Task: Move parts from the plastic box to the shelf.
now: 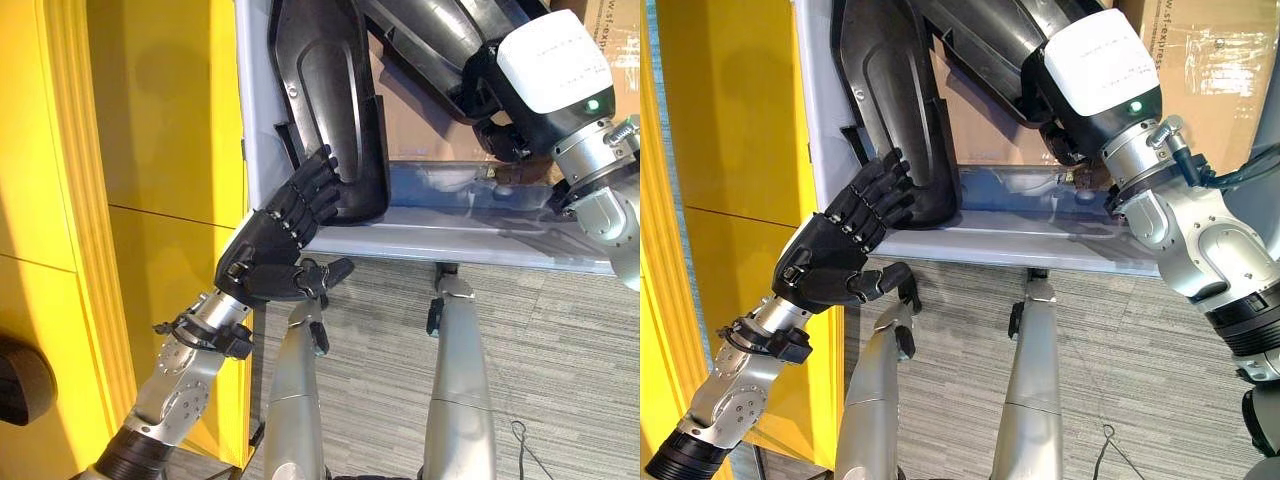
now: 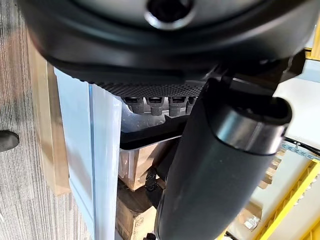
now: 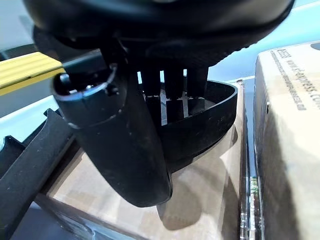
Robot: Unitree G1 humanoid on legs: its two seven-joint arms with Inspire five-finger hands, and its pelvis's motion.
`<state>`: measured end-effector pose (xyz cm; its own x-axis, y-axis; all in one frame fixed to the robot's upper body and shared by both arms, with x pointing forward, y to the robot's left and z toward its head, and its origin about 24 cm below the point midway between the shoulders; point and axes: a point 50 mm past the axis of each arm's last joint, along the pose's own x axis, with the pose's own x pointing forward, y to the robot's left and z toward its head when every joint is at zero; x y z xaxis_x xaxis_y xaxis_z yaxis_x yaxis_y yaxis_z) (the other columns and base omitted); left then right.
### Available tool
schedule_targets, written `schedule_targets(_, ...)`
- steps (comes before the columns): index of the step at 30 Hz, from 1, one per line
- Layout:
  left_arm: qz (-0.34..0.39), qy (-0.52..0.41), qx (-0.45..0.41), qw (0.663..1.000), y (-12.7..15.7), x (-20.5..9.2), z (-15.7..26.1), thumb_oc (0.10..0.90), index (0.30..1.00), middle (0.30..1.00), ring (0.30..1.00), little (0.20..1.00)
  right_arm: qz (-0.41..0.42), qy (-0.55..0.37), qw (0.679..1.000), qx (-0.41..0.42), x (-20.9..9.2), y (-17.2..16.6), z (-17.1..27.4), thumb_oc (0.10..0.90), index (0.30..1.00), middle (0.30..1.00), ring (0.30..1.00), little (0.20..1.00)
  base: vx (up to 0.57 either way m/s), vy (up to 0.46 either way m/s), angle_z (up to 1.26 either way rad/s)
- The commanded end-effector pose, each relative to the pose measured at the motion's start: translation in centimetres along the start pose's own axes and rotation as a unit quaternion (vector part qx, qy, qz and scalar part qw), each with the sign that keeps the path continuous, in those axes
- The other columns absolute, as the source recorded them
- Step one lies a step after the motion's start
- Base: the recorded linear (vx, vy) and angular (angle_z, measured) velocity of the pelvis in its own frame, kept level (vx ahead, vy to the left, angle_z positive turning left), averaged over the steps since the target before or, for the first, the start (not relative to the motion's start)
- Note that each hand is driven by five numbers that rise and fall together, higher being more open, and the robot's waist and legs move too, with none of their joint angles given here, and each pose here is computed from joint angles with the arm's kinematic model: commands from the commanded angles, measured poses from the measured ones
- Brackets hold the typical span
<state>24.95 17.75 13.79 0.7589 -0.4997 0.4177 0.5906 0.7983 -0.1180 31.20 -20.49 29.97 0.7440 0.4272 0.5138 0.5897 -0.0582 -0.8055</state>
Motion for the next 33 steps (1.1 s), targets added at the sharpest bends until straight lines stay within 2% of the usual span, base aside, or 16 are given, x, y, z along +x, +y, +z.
schedule_targets(1, -0.025, -0.012, -0.017, 0.999, -1.7, -1.1, -0.6, 0.9, 1.0, 1.0, 1.0, 1.0, -0.074, -0.014, 0.997, 0.025, 0.9, -2.0, 0.2, 0.4, 0.3, 0.3, 0.3, 0.3, 0.0, 0.0, 0.0)
schedule_targets(6, -0.019, -0.024, -0.017, 0.999, -1.9, -1.3, -0.3, 0.9, 1.0, 1.0, 1.0, 1.0, -0.153, -0.041, 0.977, 0.145, -0.4, -2.8, 2.5, 0.4, 0.3, 0.3, 0.3, 0.3, -0.01, 0.073, -0.02)
schedule_targets(8, -0.018, -0.026, -0.015, 0.999, -2.1, -1.4, 0.0, 0.9, 1.0, 1.0, 1.0, 1.0, -0.181, -0.037, 0.958, 0.221, -1.5, -2.7, 3.3, 0.4, 0.3, 0.3, 0.3, 0.3, -0.01, 0.11, -0.04)
schedule_targets(12, -0.006, -0.039, -0.017, 0.999, -1.8, -1.2, 0.5, 0.9, 1.0, 1.0, 1.0, 1.0, -0.208, -0.029, 0.935, 0.286, -2.8, -2.4, 4.3, 0.4, 0.3, 0.3, 0.3, 0.3, 0.01, 0.097, -0.07)
schedule_targets(19, 0.002, -0.042, -0.013, 0.999, -1.7, -1.3, 0.9, 0.9, 1.0, 1.0, 1.0, 1.0, -0.21, 0.033, 0.907, 0.362, -5.0, 0.5, 4.6, 0.4, 0.3, 0.3, 0.3, 0.3, 0.04, 0.064, -0.07)
schedule_targets(27, 0.002, -0.04, -0.015, 0.999, -2.1, -1.0, 1.0, 0.9, 1.0, 1.0, 1.0, 1.0, -0.24, 0.091, 0.887, 0.384, -6.7, 2.3, 4.2, 0.4, 0.3, 0.3, 0.3, 0.3, 0.08, 0.007, -0.03)
schedule_targets(33, 0.012, -0.016, -0.017, 1.0, -2.3, -1.7, 0.1, 0.9, 1.0, 1.0, 1.0, 1.0, -0.218, 0.094, 0.866, 0.44, -8.8, 3.5, 5.1, 0.4, 0.3, 0.3, 0.3, 0.3, 0.15, 0.002, 0.03)
